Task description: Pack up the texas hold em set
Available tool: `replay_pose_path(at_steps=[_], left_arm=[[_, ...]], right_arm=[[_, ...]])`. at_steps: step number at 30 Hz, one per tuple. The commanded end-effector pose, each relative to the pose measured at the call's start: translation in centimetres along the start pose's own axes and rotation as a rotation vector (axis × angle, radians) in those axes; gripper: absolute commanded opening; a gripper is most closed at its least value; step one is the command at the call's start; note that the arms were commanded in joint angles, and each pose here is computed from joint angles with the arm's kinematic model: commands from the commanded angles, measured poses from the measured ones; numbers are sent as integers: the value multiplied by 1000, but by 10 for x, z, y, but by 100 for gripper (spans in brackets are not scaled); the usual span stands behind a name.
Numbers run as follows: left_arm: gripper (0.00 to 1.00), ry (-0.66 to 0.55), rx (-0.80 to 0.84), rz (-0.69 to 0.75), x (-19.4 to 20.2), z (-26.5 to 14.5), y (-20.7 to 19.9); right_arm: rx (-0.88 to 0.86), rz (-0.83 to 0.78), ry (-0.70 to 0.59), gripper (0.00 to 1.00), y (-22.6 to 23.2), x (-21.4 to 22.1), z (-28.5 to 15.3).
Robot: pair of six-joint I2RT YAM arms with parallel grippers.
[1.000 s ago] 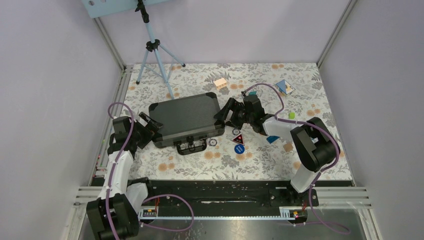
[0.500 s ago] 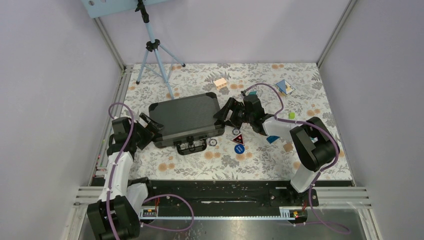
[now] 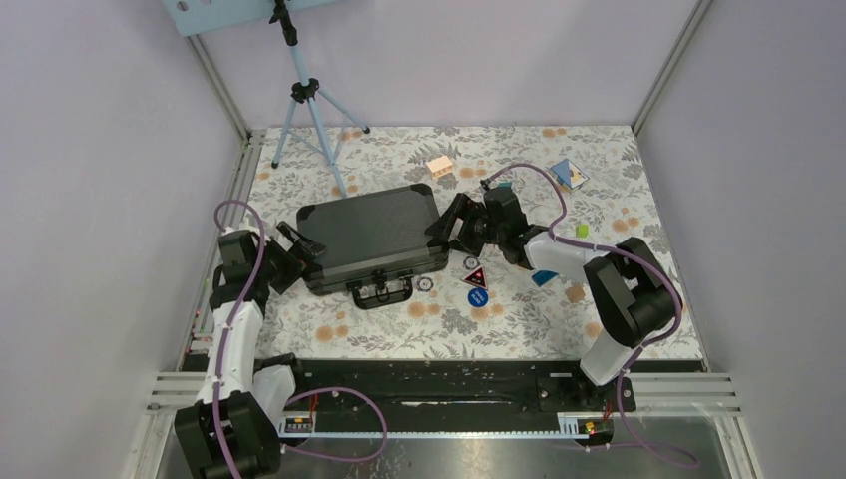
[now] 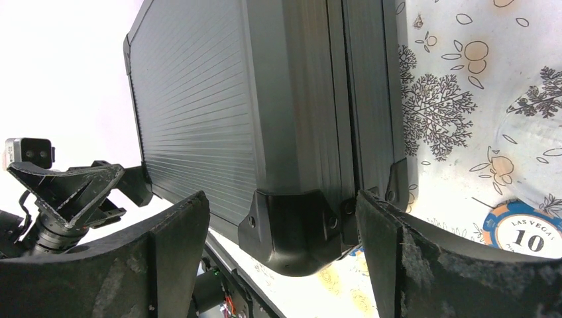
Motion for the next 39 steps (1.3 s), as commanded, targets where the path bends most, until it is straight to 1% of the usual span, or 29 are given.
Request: replay_pose_path(at_steps=[1,13,19,30,39], left_arm=[[99,29,258,49,-15,-13,-43],[99,-13,296,76,-40,-29,-71],[99,-32,305,77,-53,-30,-81],[99,-79,310,84,-89,-23,-101],[99,-168,229,143,-116,-41,-117]], right_arm=[[-198,-41,32,86,65,2,-17],[-227,-54,9,87,96,-12,-28],[-244,-41,-6,87,113,-22,-27],[-266,-31,-33,87,145,-48,-8],[-258,-57,-33,87,164,-74,19]])
Point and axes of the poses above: each gripper's point midway between its finger pads, its own z axis out along the fingers, its own y axis along the line the jaws close on, x = y × z, the point moved 8 cm from there along -z, back along the fingers, and after that the axes turned 2 degrees about z, right-handed, at the moved point
